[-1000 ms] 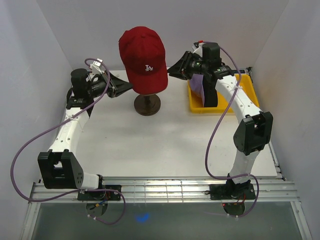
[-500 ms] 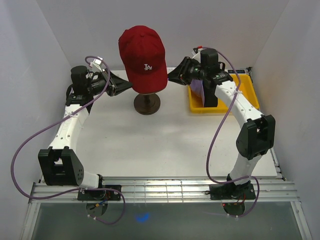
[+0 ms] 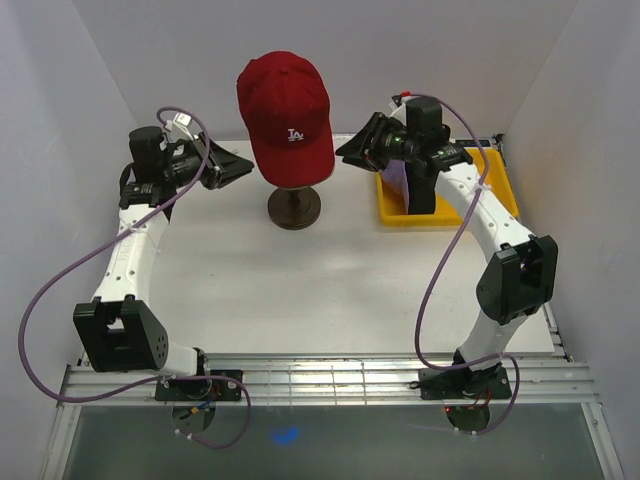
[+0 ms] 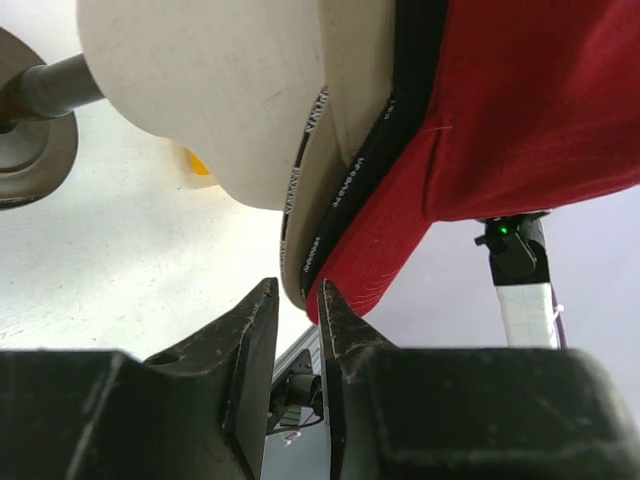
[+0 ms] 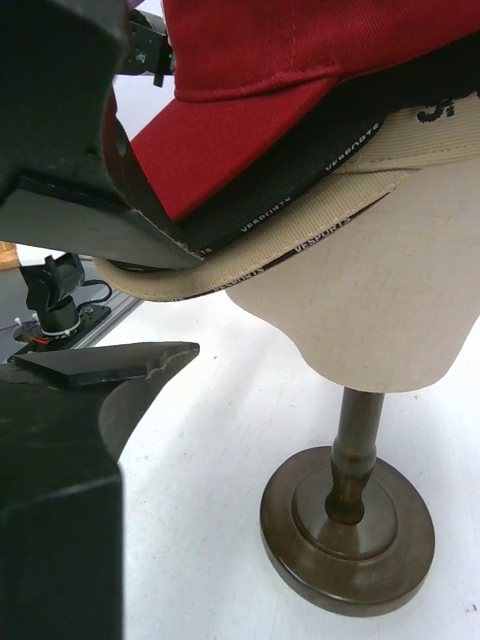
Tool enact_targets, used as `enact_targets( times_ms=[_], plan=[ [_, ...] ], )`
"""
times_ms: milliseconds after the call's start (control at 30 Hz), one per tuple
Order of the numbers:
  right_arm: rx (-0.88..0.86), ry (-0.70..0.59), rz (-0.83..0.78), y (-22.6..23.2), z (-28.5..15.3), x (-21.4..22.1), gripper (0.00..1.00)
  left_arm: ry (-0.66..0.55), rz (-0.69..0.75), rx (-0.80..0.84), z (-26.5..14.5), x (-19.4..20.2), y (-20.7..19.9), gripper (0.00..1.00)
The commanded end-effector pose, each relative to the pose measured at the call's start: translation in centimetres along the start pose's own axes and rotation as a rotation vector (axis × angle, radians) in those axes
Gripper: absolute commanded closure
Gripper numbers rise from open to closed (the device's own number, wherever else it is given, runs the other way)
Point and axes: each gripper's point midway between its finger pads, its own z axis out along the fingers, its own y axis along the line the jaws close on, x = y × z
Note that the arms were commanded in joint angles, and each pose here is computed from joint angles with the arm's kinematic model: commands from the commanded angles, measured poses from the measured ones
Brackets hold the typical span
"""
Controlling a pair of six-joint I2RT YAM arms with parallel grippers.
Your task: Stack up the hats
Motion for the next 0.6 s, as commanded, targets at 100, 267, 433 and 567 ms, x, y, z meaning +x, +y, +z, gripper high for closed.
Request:
enact_targets(
  times_ms=[100, 267, 433, 567],
  plan=[
    [-0.021, -0.093, -0.077, 2.5, -3.6, -1.8, 0.58, -0.013, 0.03, -0.039, -1.0, 0.0, 0.3, 0.65],
    [0.082, -0.186, -0.19, 2.1, -6.8, -4.5, 0.57, -0.036, 0.06, -0.054, -2.0, 0.0, -0.3, 0.63],
    [0.329, -0.289, -0.246, -3.3, -11.3, -8.4, 0.58, -0.099, 0.103, -0.085, -3.2, -0.2, -1.1, 0.61],
    [0.505, -0.301, -0.275, -8.5, -12.8, -9.4, 0.59, -0.144, 0.134, -0.115, -4.2, -0.1, -1.3, 0.6]
  ],
)
